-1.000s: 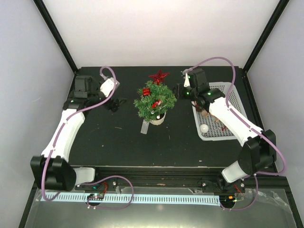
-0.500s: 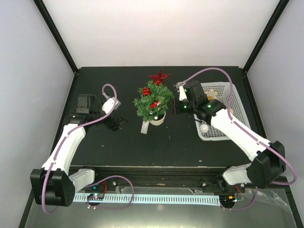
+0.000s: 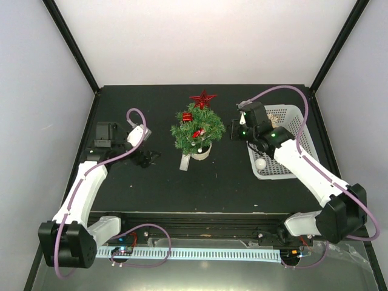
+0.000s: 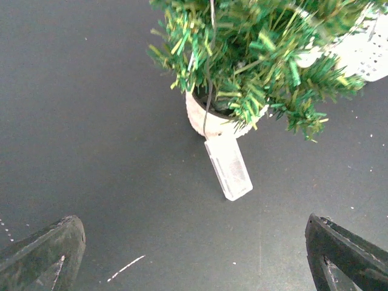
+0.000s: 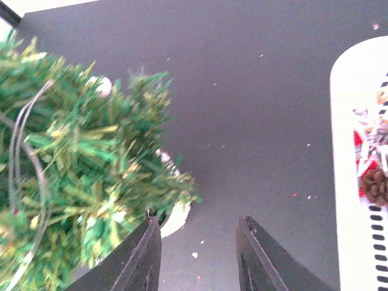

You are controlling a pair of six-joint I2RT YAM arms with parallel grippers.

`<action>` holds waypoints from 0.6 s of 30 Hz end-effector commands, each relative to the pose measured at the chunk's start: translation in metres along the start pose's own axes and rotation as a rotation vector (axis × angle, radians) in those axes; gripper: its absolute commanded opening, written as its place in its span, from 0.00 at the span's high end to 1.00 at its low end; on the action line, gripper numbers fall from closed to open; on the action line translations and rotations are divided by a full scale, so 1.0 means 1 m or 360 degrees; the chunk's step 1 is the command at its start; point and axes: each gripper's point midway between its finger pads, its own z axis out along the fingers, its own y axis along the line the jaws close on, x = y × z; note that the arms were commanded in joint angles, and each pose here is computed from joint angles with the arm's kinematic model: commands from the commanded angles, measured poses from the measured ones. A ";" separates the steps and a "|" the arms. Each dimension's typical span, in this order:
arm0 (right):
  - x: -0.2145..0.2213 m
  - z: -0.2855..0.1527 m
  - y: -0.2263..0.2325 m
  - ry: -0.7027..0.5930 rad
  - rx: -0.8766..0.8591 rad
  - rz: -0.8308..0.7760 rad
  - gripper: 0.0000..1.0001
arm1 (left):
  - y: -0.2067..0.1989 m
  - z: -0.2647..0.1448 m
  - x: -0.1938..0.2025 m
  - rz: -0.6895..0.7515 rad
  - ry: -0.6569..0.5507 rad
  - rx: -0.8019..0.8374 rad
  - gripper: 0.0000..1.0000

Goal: Decorate the small christmas tree

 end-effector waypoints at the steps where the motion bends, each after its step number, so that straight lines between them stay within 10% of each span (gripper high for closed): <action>1: -0.034 0.003 -0.010 -0.0140 0.0026 0.0076 0.63 | -0.015 -0.026 -0.021 0.0037 -0.0067 0.0001 0.01; 18: -0.015 0.041 0.023 0.0107 -0.0243 -0.0067 0.67 | -0.040 -0.023 -0.001 -0.0001 -0.0112 0.0172 0.01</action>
